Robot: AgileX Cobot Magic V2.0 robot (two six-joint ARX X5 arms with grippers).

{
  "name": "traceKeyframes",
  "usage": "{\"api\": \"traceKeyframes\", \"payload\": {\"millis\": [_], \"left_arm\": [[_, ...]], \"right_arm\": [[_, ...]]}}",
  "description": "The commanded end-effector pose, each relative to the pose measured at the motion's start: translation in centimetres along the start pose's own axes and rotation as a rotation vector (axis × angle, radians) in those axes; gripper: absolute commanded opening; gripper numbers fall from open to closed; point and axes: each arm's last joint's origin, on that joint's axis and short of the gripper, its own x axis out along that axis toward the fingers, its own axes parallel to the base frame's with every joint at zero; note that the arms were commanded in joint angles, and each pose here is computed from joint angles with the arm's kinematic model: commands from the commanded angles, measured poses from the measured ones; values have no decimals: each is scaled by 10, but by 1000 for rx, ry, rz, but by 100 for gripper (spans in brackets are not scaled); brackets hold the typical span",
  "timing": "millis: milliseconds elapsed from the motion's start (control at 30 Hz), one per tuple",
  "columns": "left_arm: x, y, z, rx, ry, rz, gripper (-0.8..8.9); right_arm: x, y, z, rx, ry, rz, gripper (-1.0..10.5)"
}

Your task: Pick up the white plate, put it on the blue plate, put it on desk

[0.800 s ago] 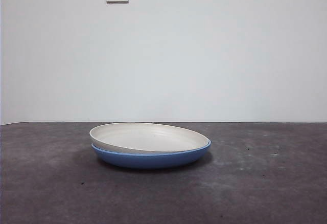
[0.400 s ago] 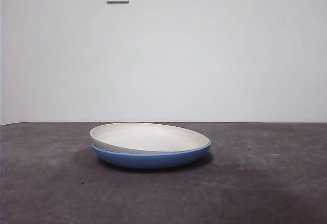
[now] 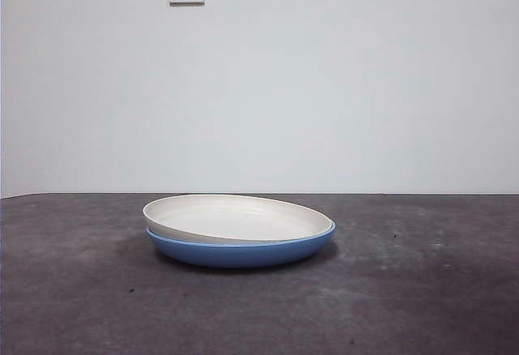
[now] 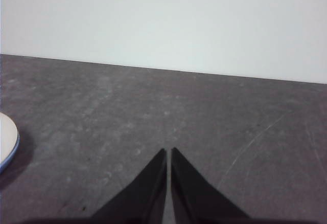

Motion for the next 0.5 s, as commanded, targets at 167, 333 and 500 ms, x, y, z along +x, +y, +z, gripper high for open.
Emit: {"api": "traceKeyframes", "payload": {"millis": [167,333,500], "left_arm": [[2,1,-7,-2,23,5,10],[2,1,-7,-2,23,5,10],[2,1,-7,-2,23,5,10]], "right_arm": [[0,0,-17,47,30,-7,8],[0,0,-26,68,124,-11,8],[0,0,-25,71,115,-1,8]]}}
